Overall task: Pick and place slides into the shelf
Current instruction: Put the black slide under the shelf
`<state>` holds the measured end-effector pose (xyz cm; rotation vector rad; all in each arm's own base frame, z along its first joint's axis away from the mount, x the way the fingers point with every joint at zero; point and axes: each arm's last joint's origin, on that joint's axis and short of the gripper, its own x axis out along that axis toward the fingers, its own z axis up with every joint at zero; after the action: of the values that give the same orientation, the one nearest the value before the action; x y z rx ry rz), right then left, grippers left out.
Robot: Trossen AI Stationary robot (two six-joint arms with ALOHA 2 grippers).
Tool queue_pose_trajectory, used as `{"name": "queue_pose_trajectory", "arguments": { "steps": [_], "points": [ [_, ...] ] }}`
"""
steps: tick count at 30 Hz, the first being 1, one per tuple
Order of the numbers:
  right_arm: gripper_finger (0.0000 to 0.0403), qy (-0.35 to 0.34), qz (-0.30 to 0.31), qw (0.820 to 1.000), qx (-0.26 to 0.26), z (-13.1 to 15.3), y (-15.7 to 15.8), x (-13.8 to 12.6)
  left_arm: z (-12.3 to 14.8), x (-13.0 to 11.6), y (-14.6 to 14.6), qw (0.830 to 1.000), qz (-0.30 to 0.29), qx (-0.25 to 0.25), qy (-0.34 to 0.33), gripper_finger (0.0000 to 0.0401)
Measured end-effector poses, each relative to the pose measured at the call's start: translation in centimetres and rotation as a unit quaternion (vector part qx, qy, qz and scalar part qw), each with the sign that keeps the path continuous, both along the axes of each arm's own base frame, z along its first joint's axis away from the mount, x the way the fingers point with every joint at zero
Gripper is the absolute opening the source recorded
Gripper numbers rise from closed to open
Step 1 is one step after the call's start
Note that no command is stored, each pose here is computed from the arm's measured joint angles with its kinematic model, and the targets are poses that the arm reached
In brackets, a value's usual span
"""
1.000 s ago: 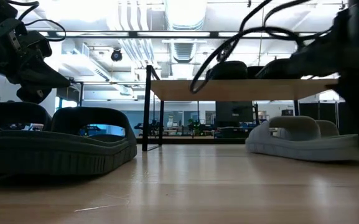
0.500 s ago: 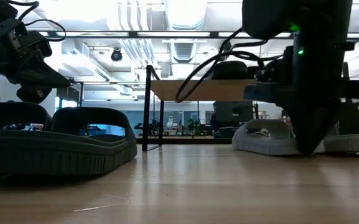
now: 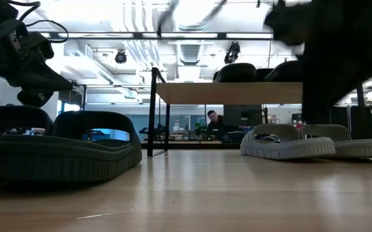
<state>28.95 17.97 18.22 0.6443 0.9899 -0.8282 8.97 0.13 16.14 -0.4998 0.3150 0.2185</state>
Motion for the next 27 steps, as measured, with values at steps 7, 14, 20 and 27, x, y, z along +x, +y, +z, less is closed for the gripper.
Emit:
{"name": "queue_pose_trajectory", "arguments": {
  "steps": [7, 14, 20, 27],
  "points": [
    [0.0013, -0.114, 0.097, 0.983, -0.105, 3.4, 4.4, -1.1, 0.0, 0.0, 0.0, 1.0, 0.0, 0.0, 0.0, 0.0],
    [0.0013, -0.121, 0.161, 0.972, -0.123, 5.3, 5.7, -0.2, 0.0, 0.0, 0.0, 1.0, 0.0, 0.0, 0.0, 0.0],
    [0.0013, -0.15, 0.155, 0.966, -0.145, 6.6, 5.8, 0.3, 0.0, 0.0, 0.0, 1.0, 0.0, 0.0, 0.0, 0.0],
    [0.0013, -0.198, 0.131, 0.963, -0.129, 7.1, 6.3, 0.8, 0.0, 0.0, 0.0, 1.0, 0.0, 0.0, 0.0, 0.0]
  ]
}}
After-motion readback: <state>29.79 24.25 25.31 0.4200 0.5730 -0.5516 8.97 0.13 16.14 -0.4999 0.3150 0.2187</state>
